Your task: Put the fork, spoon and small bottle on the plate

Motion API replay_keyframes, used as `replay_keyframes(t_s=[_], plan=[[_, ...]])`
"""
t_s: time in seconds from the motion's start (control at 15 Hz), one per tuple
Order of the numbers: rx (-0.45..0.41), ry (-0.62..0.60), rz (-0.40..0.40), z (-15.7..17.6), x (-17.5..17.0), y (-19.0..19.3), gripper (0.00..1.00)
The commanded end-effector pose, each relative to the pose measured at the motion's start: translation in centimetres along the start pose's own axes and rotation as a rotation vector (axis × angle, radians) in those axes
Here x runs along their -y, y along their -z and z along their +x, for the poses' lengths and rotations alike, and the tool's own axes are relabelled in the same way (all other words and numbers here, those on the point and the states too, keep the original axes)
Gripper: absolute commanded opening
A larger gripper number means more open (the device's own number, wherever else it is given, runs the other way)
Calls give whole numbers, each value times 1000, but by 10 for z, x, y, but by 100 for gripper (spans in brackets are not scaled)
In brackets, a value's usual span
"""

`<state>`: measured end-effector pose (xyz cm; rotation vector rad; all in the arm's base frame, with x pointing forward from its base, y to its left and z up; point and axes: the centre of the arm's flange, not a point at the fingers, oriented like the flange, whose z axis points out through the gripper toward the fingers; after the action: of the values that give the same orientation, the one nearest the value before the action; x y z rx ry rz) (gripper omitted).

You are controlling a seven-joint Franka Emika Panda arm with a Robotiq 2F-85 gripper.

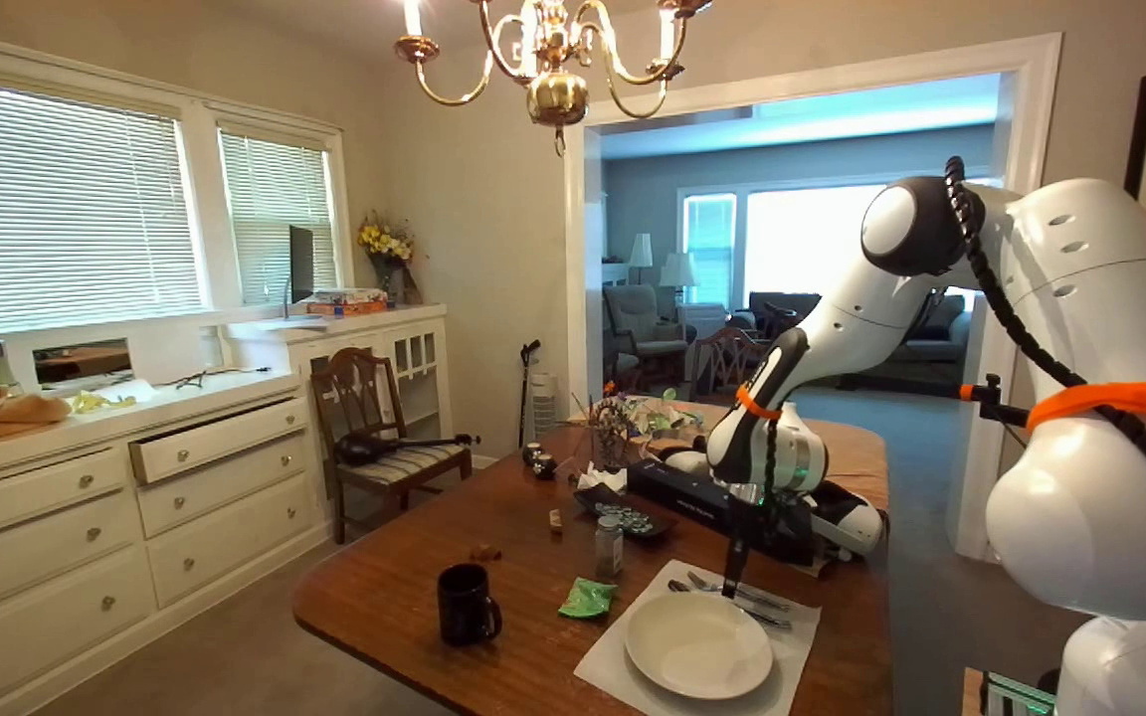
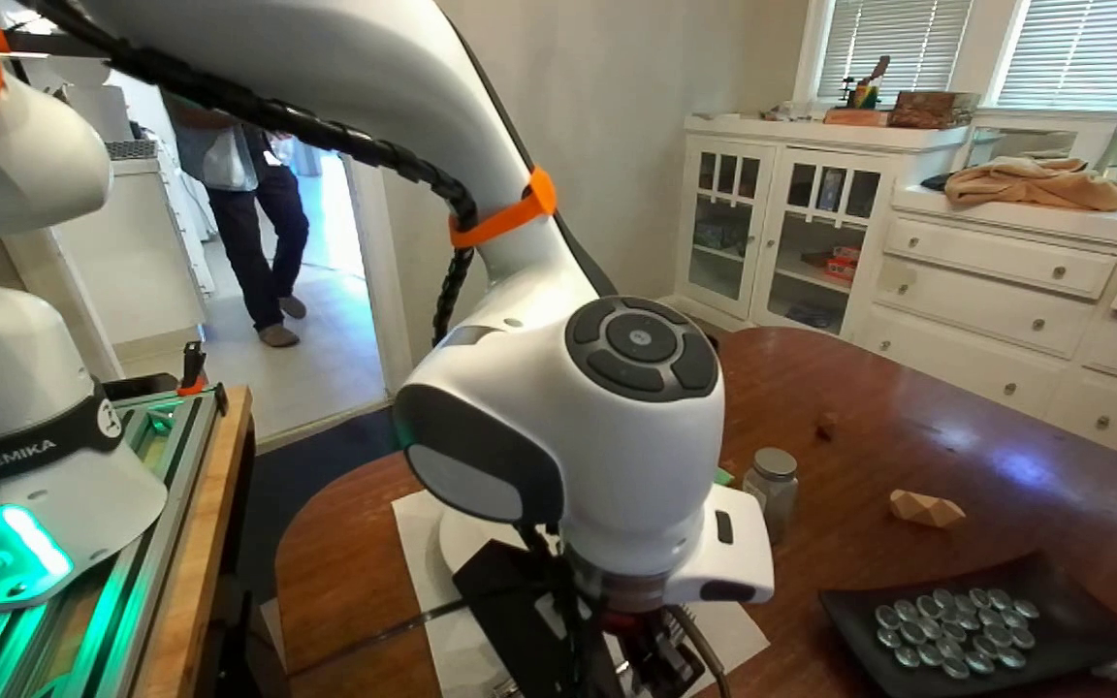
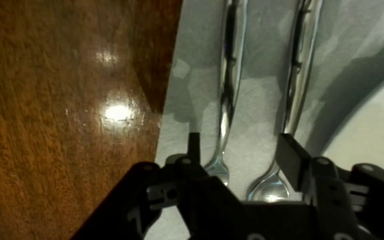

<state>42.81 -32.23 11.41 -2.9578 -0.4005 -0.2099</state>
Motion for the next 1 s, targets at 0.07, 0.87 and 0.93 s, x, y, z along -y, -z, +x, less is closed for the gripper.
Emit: replay_keyframes(t_s=[0.07, 0.87, 0.93], plan=[[-6, -61, -22, -9, -8, -1, 45], [32, -50, -55, -7, -3, -7, 38], [35, -44, -61, -6, -1, -7, 36]])
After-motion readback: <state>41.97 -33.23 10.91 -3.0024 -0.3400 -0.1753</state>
